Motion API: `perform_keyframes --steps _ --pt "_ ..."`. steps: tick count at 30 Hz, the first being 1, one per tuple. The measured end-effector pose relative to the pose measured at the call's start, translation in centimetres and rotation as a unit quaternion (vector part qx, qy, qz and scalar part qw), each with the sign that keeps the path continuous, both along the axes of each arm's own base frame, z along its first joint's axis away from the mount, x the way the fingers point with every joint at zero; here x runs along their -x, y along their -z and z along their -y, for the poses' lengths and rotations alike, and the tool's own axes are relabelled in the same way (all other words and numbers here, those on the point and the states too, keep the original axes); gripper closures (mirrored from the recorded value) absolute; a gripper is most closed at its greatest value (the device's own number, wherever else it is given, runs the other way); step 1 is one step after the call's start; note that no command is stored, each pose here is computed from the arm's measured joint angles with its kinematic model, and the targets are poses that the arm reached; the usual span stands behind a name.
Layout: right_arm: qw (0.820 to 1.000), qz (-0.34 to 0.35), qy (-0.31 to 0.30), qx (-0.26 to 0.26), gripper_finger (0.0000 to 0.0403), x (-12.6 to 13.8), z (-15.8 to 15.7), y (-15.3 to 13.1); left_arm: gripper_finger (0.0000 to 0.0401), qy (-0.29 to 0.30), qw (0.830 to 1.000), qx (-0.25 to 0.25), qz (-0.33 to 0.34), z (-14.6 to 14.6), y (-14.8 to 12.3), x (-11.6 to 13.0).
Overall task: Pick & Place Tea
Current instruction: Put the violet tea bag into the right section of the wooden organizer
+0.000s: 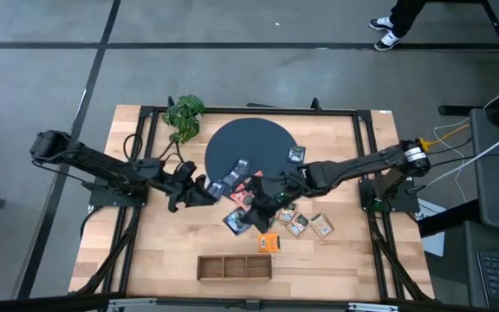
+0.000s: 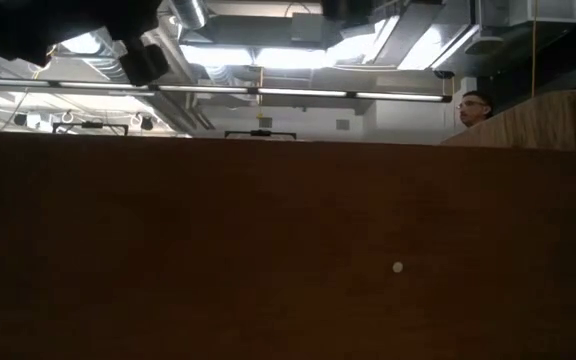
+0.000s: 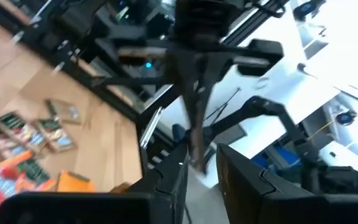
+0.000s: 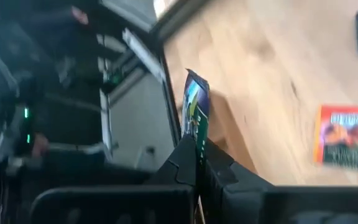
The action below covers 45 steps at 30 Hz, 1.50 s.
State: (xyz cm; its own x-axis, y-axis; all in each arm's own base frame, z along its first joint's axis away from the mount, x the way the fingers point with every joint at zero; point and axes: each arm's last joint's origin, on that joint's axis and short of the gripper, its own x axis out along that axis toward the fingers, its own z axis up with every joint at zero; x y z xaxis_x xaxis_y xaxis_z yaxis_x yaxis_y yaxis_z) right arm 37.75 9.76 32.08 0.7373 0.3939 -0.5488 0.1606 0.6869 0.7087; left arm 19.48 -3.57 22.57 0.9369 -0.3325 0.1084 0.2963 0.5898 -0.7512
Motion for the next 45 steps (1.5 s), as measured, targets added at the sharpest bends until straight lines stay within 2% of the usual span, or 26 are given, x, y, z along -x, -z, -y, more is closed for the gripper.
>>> perform_keyframes --steps 6,10,16,22,30,36,45 --pt "0.997 -0.043 -0.068 0.014 0.0401 1.2 -1.6 -0.5 0.033 0.0 1.0 -0.004 -0.028 -0.1 0.2 0.4" --pt "0.992 -0.073 -0.1 0.003 0.0401 1.4 -2.4 0.3 0.0335 0.001 0.999 0.006 -0.052 -0.1 0.4 0.6" --pt "0.979 -0.131 -0.155 -0.008 0.0401 -0.3 -4.4 3.5 0.0336 0.001 0.994 0.029 -0.102 -0.1 1.1 0.8" --pt "0.959 -0.19 -0.208 0.029 0.0401 -1.9 -5.8 4.8 0.0336 -0.001 0.988 0.05 -0.145 -0.1 1.8 0.9" --pt "0.945 -0.208 -0.238 0.079 0.0401 -3.7 -6.4 6.8 0.0336 -0.002 0.985 0.054 -0.164 -0.1 2.1 0.9" --pt "0.931 -0.226 -0.268 0.099 0.0401 -4.3 -6.6 9.2 0.0336 -0.001 0.985 0.054 -0.167 -0.1 2.2 0.9" --pt "0.923 -0.232 -0.284 0.114 0.04 -4.8 -6.5 10.9 0.0336 -0.003 0.984 0.053 -0.168 -0.1 2.2 0.9"
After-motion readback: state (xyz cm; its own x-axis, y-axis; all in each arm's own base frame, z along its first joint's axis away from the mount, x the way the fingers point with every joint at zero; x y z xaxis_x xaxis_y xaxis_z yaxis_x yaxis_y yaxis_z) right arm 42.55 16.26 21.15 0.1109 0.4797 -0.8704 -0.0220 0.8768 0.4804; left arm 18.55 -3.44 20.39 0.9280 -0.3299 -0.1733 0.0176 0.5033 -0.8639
